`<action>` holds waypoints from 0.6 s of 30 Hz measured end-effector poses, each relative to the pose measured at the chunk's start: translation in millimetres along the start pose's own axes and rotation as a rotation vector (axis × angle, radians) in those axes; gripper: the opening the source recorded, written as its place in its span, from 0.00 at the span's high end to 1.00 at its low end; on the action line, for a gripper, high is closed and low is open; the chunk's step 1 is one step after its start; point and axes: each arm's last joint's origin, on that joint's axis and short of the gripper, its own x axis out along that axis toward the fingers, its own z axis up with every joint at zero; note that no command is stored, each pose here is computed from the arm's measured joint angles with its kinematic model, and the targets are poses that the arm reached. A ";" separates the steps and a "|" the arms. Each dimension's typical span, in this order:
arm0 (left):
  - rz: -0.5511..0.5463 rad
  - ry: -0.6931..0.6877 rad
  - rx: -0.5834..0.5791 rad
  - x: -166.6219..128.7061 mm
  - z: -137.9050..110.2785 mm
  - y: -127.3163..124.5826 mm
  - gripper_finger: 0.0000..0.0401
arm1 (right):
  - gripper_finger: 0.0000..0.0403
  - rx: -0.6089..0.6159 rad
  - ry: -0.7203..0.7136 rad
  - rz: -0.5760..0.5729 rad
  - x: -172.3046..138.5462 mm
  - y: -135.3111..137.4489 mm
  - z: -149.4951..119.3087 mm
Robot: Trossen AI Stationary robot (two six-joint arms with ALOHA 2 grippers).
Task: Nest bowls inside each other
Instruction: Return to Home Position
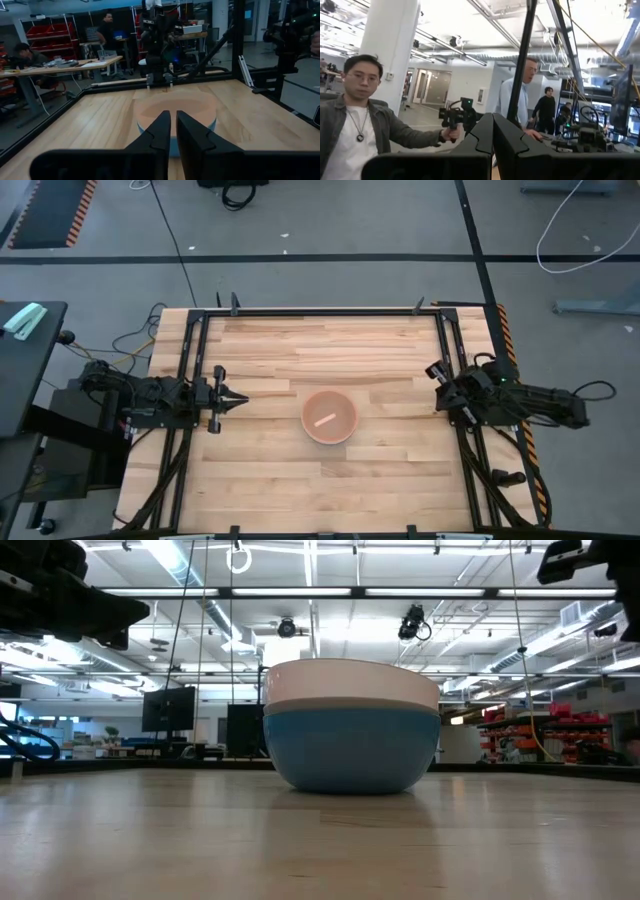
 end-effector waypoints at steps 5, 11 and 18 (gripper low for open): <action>0.000 0.000 -0.001 0.0 0.0 0.0 0.91 | 0.97 0.031 0.008 0.018 -1.1 1.9 -0.3; 0.000 0.000 -0.001 0.0 0.0 0.0 0.94 | 0.97 0.176 0.153 -0.035 -3.3 -2.2 -20.2; 0.001 -0.006 -0.003 0.0 0.5 0.1 0.93 | 0.97 0.308 0.263 -0.107 -7.8 -4.1 -35.3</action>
